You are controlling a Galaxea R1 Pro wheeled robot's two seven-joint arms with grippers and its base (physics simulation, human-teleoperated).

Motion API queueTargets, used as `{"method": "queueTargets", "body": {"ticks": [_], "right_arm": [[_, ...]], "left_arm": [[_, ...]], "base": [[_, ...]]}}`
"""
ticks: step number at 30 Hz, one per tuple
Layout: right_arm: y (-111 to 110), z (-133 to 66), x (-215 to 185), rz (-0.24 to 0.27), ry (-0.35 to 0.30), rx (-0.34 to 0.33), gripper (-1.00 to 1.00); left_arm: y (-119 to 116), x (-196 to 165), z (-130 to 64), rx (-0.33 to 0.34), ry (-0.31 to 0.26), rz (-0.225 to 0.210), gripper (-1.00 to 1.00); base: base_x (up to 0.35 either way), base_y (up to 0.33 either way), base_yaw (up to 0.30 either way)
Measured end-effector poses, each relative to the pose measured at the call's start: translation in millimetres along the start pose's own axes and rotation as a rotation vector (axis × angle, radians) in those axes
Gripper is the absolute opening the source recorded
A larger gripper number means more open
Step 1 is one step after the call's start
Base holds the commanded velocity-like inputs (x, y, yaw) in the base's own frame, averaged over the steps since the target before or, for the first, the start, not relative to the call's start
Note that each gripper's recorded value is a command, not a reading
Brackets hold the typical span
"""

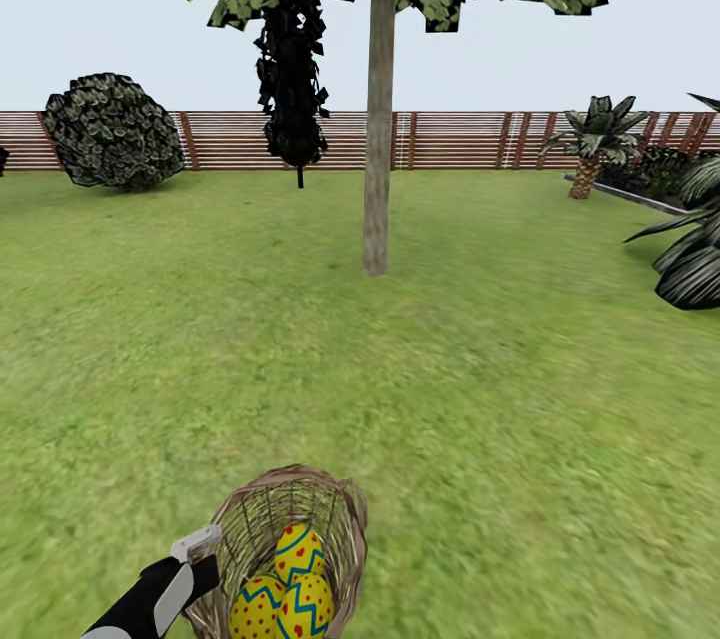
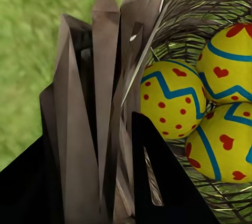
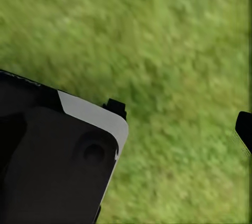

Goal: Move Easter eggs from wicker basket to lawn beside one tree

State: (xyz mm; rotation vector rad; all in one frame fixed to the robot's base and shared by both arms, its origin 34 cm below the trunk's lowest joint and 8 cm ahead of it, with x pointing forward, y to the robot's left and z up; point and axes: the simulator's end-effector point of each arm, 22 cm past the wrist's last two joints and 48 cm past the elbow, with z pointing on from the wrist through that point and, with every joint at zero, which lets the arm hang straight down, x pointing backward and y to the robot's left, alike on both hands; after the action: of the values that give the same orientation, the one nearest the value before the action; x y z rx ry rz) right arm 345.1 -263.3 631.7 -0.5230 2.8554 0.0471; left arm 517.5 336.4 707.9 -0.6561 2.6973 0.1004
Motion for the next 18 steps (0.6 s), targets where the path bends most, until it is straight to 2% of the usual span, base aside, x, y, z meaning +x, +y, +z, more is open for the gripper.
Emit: {"method": "queueTargets", "body": {"ticks": [18], "right_arm": [[-0.1, 0.0, 0.0, 0.000, 0.000, 0.000, 1.00]], "left_arm": [[-0.1, -0.1, 0.0, 0.000, 0.000, 0.000, -1.00]], "base": [[0.339, 0.000, 0.000]]}}
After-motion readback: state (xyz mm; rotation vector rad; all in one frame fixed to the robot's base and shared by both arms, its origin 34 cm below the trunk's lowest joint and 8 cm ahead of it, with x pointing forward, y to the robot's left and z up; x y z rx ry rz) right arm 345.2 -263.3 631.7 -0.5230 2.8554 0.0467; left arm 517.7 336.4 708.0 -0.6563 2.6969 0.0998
